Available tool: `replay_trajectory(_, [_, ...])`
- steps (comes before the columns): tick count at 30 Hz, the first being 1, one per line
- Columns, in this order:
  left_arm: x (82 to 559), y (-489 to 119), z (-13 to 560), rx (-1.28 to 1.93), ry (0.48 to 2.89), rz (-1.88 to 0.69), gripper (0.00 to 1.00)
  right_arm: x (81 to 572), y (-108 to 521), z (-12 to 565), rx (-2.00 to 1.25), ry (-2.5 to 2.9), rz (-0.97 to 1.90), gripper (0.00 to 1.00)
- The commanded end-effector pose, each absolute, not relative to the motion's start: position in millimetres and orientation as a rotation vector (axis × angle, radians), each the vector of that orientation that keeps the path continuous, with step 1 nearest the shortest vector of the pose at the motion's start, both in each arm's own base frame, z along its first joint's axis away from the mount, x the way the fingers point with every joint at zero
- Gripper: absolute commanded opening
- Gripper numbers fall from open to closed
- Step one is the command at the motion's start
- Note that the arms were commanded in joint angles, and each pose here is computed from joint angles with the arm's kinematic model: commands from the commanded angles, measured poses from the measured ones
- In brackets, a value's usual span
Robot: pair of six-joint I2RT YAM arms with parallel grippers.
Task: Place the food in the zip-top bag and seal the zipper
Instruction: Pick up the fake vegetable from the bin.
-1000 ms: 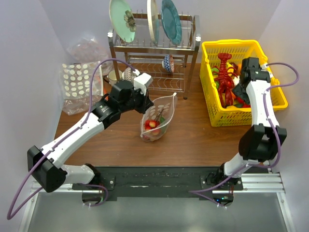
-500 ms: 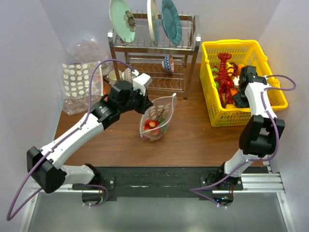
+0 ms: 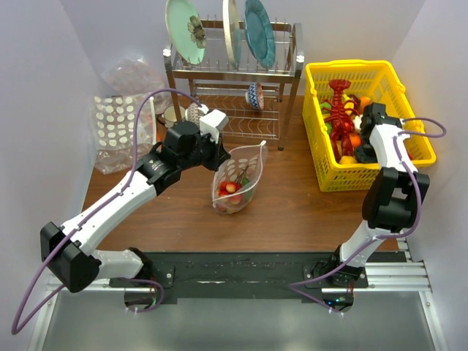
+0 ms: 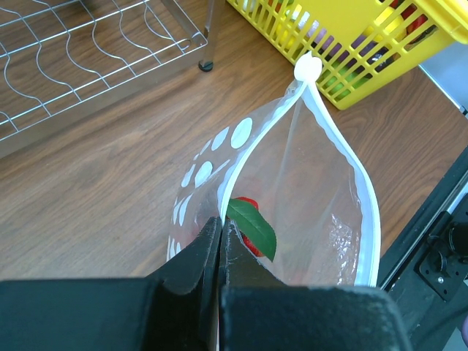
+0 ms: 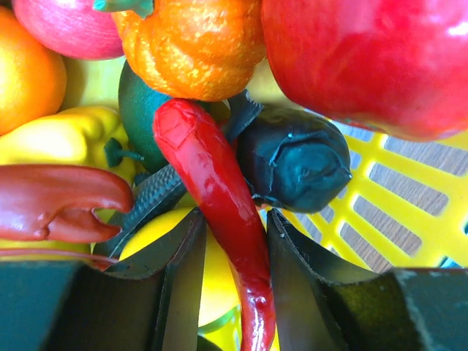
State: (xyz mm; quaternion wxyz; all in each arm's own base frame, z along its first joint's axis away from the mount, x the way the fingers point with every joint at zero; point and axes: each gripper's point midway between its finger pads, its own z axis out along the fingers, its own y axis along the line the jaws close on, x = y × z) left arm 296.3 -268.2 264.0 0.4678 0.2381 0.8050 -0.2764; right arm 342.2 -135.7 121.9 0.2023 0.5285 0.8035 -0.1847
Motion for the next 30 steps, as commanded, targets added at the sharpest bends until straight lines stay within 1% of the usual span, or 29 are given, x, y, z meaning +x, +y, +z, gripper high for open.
replay_trajectory(1, [300.0,-270.3,280.7,0.582,1.899,-0.698,0.00,339.1,-145.0,162.9,1.498,2.099,-0.516,0.07])
replay_trajectory(2, [300.1,-271.0,279.6,0.584,1.902,-0.700,0.00,340.5,-144.7,181.2,1.479,2.049,-0.477,0.08])
replay_trajectory(3, [300.1,-271.0,278.7,0.585,1.905,-0.700,0.00,341.0,-145.0,189.9,1.454,2.036,-0.463,0.06])
replay_trajectory(6, [300.5,-272.0,276.9,0.588,1.908,-0.702,0.00,347.5,-138.8,225.0,1.339,1.986,-0.346,0.05])
replay_trajectory(7, [300.6,-272.0,276.0,0.588,1.911,-0.701,0.00,349.0,-136.7,234.0,1.311,1.968,-0.313,0.05])
replay_trajectory(8, [300.6,-272.0,276.0,0.588,1.911,-0.701,0.00,353.6,-130.8,254.8,1.261,1.916,-0.230,0.06])
replay_trajectory(10, [301.0,-272.3,275.3,0.588,1.911,-0.701,0.00,356.9,-123.0,266.3,1.148,1.919,-0.169,0.09])
replay_trajectory(11, [301.0,-272.4,274.0,0.589,1.914,-0.701,0.00,366.7,-118.4,284.1,1.084,1.861,-0.101,0.09])
replay_trajectory(14, [302.0,-272.7,274.0,0.589,1.910,-0.699,0.00,373.8,-92.6,313.5,0.904,1.812,0.074,0.10])
replay_trajectory(15, [302.1,-272.8,272.7,0.589,1.913,-0.698,0.00,375.0,-76.3,325.3,0.823,1.814,0.165,0.10])
replay_trajectory(17, [302.5,-273.1,270.8,0.590,1.917,-0.698,0.00,381.1,-60.7,341.5,0.732,1.795,0.260,0.10])
replay_trajectory(21, [303.2,-273.3,268.6,0.590,1.923,-0.695,0.00,388.4,6.9,368.8,0.479,1.797,0.668,0.10])
replay_trajectory(22, [303.6,-273.2,268.0,0.589,1.925,-0.693,0.00,387.0,33.1,382.3,0.357,1.774,0.827,0.09])
replay_trajectory(24, [304.0,-273.2,267.4,0.588,1.926,-0.691,0.00,382.1,65.1,384.9,0.299,1.787,0.975,0.07])
replay_trajectory(26, [304.6,-273.6,265.6,0.590,1.930,-0.689,0.00,374.7,90.0,384.1,0.240,1.827,1.020,0.08])
replay_trajectory(27, [305.2,-272.9,265.6,0.588,1.931,-0.687,0.00,367.3,115.9,382.4,0.169,1.854,1.050,0.08])
replay_trajectory(30, [306.3,-272.4,265.3,0.583,1.932,-0.684,0.00,346.9,162.6,372.2,0.085,1.919,1.163,0.09])
